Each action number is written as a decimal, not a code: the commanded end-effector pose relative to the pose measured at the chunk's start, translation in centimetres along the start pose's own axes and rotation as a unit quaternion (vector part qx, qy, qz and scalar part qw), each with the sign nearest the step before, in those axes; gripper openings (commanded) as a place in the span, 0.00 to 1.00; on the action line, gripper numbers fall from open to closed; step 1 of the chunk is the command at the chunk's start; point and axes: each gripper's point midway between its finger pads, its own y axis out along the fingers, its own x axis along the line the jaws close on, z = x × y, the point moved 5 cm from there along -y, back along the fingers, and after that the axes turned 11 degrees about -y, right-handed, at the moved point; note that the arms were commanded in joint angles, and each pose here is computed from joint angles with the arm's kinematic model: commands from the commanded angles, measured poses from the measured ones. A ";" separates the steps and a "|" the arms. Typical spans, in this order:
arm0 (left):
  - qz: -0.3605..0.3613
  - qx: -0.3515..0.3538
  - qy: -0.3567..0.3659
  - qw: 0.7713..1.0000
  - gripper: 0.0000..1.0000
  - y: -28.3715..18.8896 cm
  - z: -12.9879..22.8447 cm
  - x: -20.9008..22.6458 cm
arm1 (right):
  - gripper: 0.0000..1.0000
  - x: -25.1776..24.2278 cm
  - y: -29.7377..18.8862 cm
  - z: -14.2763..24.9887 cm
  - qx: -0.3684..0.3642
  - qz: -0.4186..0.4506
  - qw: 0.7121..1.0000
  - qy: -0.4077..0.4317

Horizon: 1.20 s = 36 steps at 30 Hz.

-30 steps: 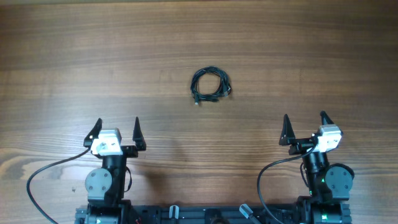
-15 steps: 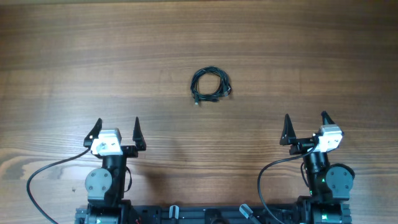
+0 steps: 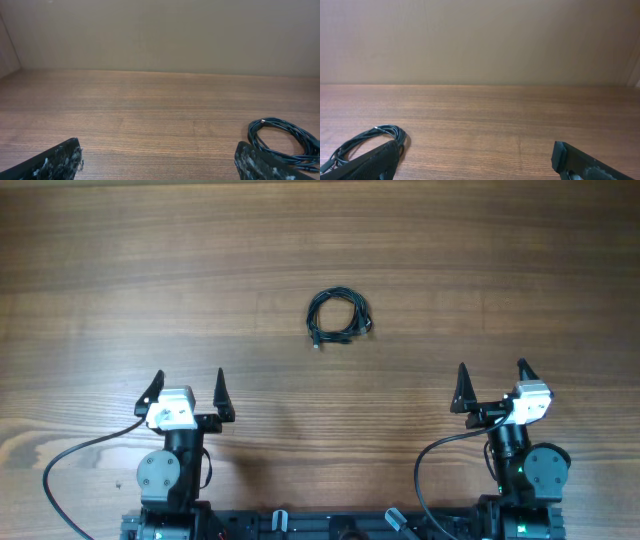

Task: Untangle cables
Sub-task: 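Raise the left arm and move the left gripper forward beside the cables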

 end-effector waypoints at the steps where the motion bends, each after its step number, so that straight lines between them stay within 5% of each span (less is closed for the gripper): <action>1: -0.005 -0.003 0.005 1.000 1.00 0.0 0.1 0.2 | 1.00 -0.3 -0.1 -0.1 -0.003 0.010 1.000 0.002; 25: -0.003 -0.008 -0.033 0.999 1.00 0.0 -0.2 0.1 | 1.00 -0.3 -0.1 -0.1 -0.003 0.010 1.000 0.002; 36: 0.028 -0.026 -0.053 0.998 1.00 -1.9 -5.3 -1.5 | 1.00 -0.3 -0.1 -0.1 -0.003 0.010 1.000 0.002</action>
